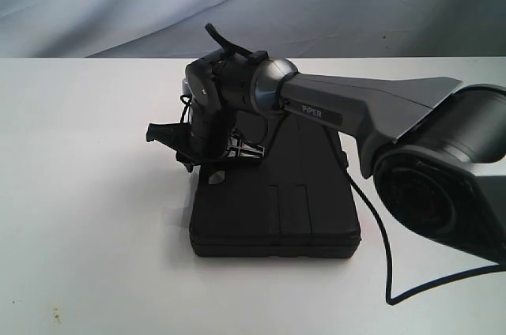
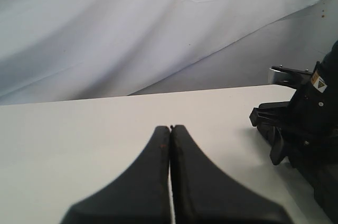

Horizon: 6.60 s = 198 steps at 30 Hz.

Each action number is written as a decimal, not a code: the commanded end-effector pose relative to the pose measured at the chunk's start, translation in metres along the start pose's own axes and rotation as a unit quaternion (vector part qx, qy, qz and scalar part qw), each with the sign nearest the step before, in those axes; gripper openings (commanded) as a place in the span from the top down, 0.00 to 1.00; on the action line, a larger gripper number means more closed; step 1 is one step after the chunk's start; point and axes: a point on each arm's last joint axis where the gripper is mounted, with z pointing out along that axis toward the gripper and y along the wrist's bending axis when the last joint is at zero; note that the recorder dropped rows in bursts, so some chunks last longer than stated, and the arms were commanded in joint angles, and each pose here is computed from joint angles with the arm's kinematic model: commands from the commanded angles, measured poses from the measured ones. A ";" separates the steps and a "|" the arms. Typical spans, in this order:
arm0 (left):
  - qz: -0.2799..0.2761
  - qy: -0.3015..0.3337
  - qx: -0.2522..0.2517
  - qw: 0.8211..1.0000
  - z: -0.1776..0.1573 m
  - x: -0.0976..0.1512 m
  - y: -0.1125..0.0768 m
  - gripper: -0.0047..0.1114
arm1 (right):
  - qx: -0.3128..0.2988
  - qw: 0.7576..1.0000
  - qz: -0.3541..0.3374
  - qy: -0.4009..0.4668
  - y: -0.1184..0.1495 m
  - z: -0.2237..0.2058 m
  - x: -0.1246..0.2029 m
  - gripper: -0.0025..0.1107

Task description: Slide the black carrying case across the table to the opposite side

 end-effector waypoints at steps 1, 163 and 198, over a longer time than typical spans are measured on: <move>-0.010 -0.005 0.000 1.000 0.000 0.001 0.000 0.96 | -0.017 0.999 -0.012 -0.027 0.007 -0.023 -0.007 0.69; -0.010 -0.005 0.000 1.000 0.000 0.001 0.000 0.96 | 0.019 0.803 -0.107 -0.586 -0.333 -0.236 0.258 0.98; -0.010 -0.009 0.000 1.000 0.000 0.000 0.000 0.96 | 0.019 0.803 -0.106 -0.586 -0.333 -0.236 0.258 0.98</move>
